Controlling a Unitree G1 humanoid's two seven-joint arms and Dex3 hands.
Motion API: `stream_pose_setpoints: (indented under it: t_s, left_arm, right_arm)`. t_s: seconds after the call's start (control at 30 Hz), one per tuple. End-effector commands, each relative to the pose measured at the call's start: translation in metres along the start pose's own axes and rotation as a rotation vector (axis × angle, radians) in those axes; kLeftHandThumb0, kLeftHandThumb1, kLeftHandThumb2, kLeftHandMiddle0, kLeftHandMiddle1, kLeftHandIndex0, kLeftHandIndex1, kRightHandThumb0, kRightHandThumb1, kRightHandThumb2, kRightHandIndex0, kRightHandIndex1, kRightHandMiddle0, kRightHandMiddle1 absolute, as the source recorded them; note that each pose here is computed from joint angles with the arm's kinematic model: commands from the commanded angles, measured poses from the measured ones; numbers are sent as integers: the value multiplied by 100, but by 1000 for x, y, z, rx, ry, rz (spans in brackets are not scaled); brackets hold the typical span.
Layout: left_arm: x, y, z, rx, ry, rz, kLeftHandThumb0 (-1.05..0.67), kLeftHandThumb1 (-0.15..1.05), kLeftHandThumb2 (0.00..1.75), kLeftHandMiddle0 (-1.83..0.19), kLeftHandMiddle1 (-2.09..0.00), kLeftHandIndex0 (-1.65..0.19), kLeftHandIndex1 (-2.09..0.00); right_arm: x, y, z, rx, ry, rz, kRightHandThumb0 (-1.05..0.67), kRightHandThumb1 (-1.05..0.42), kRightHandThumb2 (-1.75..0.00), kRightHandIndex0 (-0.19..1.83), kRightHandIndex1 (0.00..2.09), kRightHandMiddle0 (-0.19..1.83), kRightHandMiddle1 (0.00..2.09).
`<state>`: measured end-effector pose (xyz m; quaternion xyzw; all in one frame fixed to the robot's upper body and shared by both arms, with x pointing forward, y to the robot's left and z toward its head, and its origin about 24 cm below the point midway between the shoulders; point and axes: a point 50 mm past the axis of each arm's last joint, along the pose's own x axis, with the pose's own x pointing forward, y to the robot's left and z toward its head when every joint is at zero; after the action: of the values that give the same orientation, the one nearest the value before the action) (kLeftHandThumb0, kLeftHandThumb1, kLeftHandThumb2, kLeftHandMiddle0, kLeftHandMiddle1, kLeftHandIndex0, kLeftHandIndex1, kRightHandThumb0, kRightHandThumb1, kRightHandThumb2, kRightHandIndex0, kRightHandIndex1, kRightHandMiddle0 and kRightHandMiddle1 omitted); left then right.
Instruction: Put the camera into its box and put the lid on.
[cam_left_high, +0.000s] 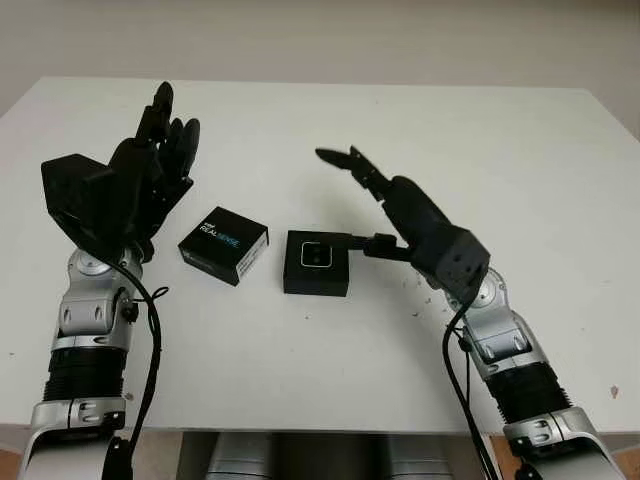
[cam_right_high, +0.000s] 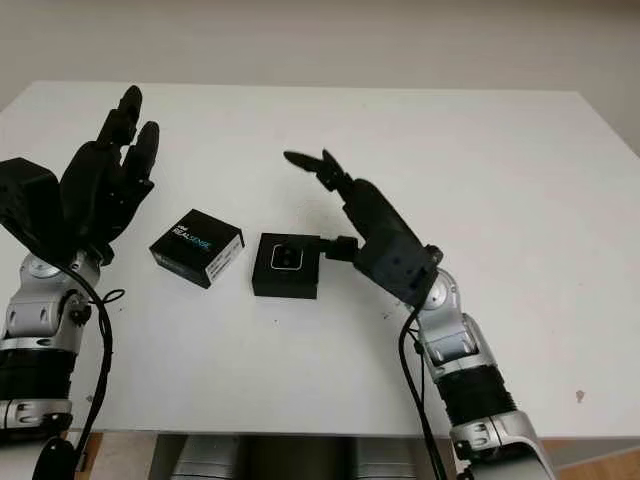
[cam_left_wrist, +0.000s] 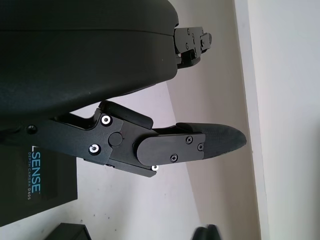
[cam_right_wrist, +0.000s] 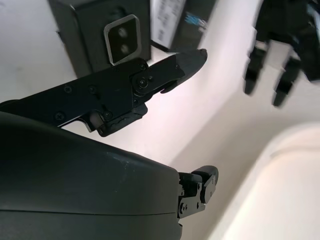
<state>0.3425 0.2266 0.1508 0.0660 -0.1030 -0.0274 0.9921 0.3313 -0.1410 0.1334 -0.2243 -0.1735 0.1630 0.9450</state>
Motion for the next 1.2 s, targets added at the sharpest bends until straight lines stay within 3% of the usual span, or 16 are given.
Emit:
stream_pose_setpoints:
  t_s: [0.0,0.2,0.37,0.5,0.57,0.63,0.87,1.17]
  left_arm:
    - [-3,2,5,76,-29,2,-67,105,43,6,-8,7,-8]
    - [-11,0,16,477,-4,-40,-77,105,32,-10,-8,-2,-10]
    - [-23,-14,25,794,67,-92,-81,105,24,2,-2,9,-4]
    - [-32,-25,27,873,102,-78,-82,105,22,12,-2,15,-2]
    - [-36,-31,27,902,111,-56,-83,105,21,12,-3,16,-2]
    - [-40,-37,27,935,113,-37,-85,105,18,12,-4,16,-2]
    - [-49,-58,19,1038,156,8,-86,105,19,12,-5,19,-1]
    - [-52,-72,-6,1197,178,42,-87,105,21,13,-5,19,0]
  right_arm:
    - [3,-9,8,57,-26,-52,-56,-93,-7,-11,5,2,33]
    - [5,-23,4,247,-23,-109,-54,-99,-7,-14,4,-4,29]
    - [7,-35,4,265,-32,-167,-53,-101,-7,-11,6,-4,31]
    - [8,-44,6,260,-42,-213,-56,-103,-6,-11,6,-5,35]
    - [9,-49,6,257,-39,-242,-60,-103,-6,-8,7,-15,58]
    - [9,-53,6,252,-34,-262,-62,-104,-6,-9,6,-18,67]
    - [8,-64,7,248,-38,-309,-59,-104,-5,-6,7,-19,69]
    - [7,-65,7,257,-35,-318,-50,-100,-5,-4,8,-19,77]
